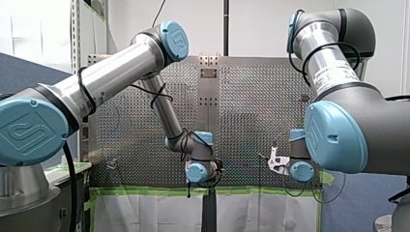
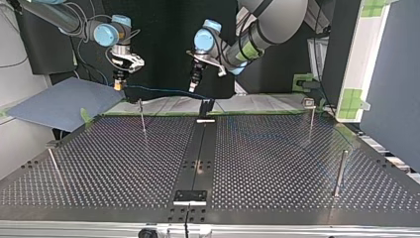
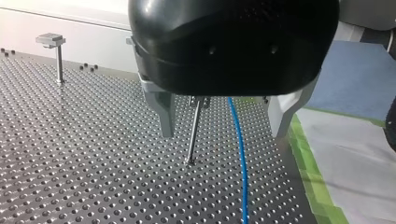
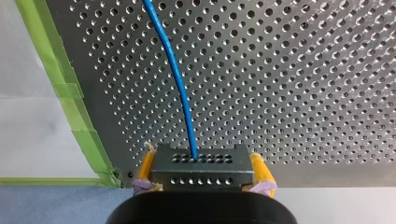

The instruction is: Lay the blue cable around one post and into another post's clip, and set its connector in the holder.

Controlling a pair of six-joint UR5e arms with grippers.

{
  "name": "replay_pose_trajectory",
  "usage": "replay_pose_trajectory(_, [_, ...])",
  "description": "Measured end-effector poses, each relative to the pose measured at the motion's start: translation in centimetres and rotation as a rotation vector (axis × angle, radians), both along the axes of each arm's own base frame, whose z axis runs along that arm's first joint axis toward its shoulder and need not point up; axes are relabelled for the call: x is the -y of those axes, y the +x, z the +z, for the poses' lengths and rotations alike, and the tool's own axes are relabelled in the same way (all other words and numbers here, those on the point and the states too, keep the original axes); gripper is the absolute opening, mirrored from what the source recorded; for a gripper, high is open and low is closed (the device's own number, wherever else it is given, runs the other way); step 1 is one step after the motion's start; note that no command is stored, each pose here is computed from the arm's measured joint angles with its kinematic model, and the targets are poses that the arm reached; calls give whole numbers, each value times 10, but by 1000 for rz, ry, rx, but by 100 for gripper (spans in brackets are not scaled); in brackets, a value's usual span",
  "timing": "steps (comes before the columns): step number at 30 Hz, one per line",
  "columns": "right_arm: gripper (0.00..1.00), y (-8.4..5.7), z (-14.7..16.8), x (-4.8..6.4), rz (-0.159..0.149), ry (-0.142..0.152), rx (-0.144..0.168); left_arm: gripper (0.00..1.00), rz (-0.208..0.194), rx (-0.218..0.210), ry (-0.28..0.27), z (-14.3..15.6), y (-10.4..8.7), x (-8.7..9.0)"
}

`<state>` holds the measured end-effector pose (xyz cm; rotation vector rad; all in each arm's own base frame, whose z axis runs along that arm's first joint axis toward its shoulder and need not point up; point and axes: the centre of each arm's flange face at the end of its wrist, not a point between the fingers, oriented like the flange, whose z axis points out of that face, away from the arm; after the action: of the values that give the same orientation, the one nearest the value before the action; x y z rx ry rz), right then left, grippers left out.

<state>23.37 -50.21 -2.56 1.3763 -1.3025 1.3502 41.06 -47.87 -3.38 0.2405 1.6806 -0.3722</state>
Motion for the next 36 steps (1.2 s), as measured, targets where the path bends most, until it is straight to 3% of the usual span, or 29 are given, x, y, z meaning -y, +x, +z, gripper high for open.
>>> replay_pose_trajectory(6, [0,0,0,0,0,-1,1,99,6,-13,7,1,4,1])
replay_pose_trajectory(14, [0,0,1,0,0,-1,1,99,4,-48,21,-23,1,-2])
replay_pose_trajectory(36, [0,0,1,0,1,-1,-1,99,20,-35,-5,-16,34,13])
